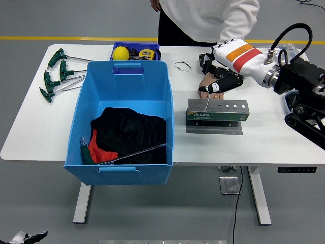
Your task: Lift tool from toolbox,place it in box,lift tool from toolbox,place it in box
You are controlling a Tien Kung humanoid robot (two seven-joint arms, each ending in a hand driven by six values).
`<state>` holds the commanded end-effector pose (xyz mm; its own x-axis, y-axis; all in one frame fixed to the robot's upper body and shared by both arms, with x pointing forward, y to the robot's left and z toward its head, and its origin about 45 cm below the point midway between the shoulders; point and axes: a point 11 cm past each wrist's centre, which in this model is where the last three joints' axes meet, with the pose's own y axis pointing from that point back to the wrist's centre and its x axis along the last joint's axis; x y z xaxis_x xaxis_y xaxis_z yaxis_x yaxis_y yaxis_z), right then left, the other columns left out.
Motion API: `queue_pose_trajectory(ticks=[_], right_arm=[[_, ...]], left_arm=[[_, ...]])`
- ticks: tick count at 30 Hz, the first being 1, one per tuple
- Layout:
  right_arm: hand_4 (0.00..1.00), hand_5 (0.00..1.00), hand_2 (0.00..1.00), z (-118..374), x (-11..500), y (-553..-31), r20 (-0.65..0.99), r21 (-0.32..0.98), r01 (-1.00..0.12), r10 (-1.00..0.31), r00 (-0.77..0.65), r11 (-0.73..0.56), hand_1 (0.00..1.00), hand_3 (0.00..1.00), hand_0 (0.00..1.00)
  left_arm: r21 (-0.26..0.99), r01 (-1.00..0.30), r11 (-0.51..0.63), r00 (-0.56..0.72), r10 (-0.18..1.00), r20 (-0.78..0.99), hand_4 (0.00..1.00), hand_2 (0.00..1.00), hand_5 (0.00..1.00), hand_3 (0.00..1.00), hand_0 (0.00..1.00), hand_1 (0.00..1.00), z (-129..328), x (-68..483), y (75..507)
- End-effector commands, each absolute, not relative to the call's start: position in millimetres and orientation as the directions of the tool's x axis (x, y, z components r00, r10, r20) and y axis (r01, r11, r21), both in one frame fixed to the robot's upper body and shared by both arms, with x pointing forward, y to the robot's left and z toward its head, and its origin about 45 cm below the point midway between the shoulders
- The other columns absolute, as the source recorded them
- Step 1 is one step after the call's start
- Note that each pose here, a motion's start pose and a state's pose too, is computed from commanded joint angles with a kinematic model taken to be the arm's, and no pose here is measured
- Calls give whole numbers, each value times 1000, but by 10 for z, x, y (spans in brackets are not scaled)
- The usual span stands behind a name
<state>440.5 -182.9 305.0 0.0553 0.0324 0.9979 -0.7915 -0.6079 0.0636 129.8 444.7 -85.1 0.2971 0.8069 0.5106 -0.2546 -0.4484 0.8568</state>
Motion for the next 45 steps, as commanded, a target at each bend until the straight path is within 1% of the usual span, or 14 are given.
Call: queue_pose_trajectory(ticks=[1,6,7,18,19,24,25,29,31,36,37,42,43,45], right_arm=[[947,620,769,3014,4419,-1820,998,70,-788,38,59,-612,713,665,766],[947,620,769,2888,4483,-1756,995,98,-777,57,80,-622,713,665,766],[950,615,776,2872,4496,-1743,995,102,-775,61,83,-623,721,698,785],[953,620,776,2634,4745,-1604,981,192,-783,131,142,-592,725,706,789],[951,609,755,2595,4764,-1602,978,208,-785,141,154,-584,725,614,793],[951,609,755,2409,4846,-1628,962,273,-797,171,214,-539,725,614,793],[956,580,719,2377,4861,-1633,959,282,-799,175,222,-531,716,562,795],[956,580,719,2265,4902,-1605,949,314,-802,194,249,-508,716,562,795],[956,580,705,2231,4926,-1589,946,320,-804,209,247,-501,708,546,791],[956,580,705,2235,4959,-1579,945,318,-810,234,229,-493,708,546,791],[956,580,672,2235,4961,-1587,944,317,-811,243,222,-491,684,526,781],[956,580,672,2206,4984,-1645,936,329,-819,275,218,-470,684,526,781],[956,580,622,2202,4989,-1657,935,332,-821,281,218,-465,642,511,778],[956,580,622,2196,4995,-1669,931,337,-822,291,219,-460,642,511,778]], left_arm=[[857,-254,-448,299,807,510,734,651,713,683,560,492,-852,1299,4443],[858,-256,-446,297,808,509,734,651,713,683,560,492,-854,1306,4434],[857,-257,-446,296,808,509,734,652,712,684,558,493,-853,1309,4433],[854,-271,-445,295,806,514,734,654,712,684,558,492,-835,1378,4426],[854,-271,-445,296,805,514,735,652,713,684,560,494,-834,1383,4425],[853,-276,-443,301,803,515,735,652,713,684,560,494,-828,1412,4419],[853,-277,-443,301,802,515,735,652,713,684,557,493,-827,1417,4418],[852,-280,-443,308,799,517,735,652,713,684,557,493,-819,1439,4420],[851,-282,-442,315,796,518,735,652,713,683,557,490,-817,1454,4413],[849,-286,-443,315,794,520,735,652,713,683,557,490,-809,1471,4419],[848,-287,-445,315,792,522,735,652,711,683,555,488,-806,1476,4424],[846,-291,-447,312,791,526,735,652,711,683,555,488,-798,1494,4426],[846,-292,-447,313,791,526,735,652,710,683,554,487,-796,1499,4427],[845,-292,-448,313,790,527,735,652,710,683,554,487,-794,1504,4429]])
